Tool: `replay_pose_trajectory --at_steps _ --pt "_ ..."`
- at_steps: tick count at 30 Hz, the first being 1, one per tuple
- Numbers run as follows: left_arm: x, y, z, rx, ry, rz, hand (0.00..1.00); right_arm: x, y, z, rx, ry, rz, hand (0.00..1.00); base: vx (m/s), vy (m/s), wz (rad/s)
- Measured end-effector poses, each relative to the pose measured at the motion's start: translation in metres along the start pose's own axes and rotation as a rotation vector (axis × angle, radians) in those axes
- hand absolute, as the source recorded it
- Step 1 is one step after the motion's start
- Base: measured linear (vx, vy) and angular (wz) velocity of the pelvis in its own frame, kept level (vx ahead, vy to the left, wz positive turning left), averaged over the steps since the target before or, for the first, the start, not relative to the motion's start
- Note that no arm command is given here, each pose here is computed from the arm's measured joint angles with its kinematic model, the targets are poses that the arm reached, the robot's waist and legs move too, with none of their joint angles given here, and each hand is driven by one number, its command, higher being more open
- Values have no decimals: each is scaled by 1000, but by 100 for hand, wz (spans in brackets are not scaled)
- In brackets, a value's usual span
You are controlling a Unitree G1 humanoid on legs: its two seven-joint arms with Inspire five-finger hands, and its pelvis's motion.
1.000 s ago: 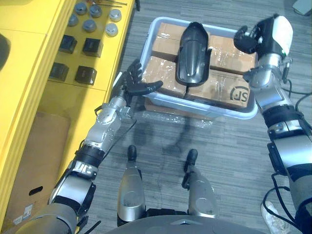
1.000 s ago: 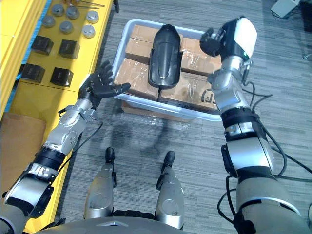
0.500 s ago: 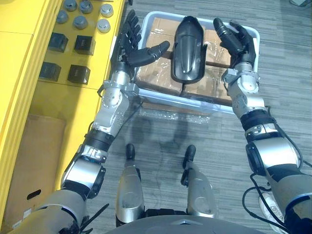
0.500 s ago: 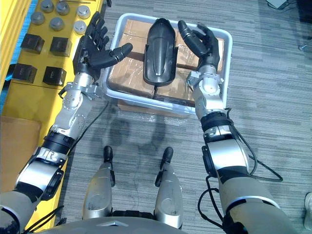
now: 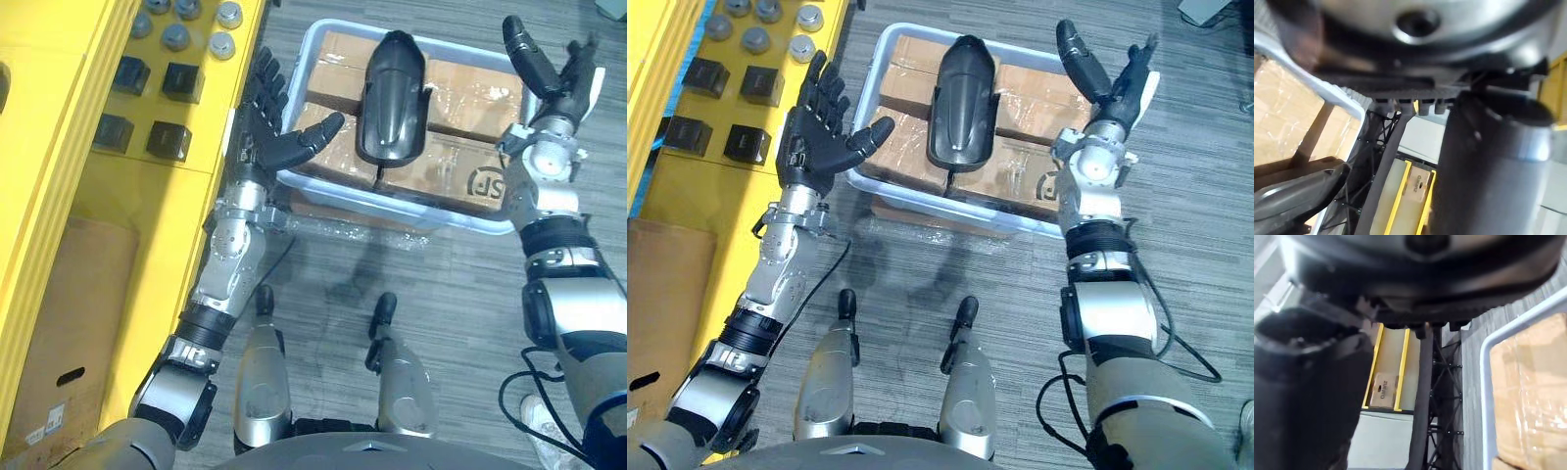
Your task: Walk over and take three plastic housings, then place them on the shelf
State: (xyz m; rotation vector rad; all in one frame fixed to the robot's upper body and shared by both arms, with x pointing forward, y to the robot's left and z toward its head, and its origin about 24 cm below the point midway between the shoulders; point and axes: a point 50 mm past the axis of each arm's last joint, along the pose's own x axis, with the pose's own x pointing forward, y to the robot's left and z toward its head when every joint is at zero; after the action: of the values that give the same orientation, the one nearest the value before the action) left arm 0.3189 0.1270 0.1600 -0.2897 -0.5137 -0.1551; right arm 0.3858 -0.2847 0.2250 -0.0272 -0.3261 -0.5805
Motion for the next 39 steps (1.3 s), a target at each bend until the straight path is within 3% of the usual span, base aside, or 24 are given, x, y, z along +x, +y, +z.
replay_pose_trajectory --at_steps 9,22,39 --pt "-11 -1 -7 -65 21 9 100 13 -10 13 -202 36 11 100 -17 9 6" --pt "-15 -7 -14 -95 30 4 100 19 2 20 -473 106 42 100 -7 1 4" --pt "-16 -22 -16 -215 8 -22 100 21 -7 16 -618 226 -43 100 -4 -2 3"
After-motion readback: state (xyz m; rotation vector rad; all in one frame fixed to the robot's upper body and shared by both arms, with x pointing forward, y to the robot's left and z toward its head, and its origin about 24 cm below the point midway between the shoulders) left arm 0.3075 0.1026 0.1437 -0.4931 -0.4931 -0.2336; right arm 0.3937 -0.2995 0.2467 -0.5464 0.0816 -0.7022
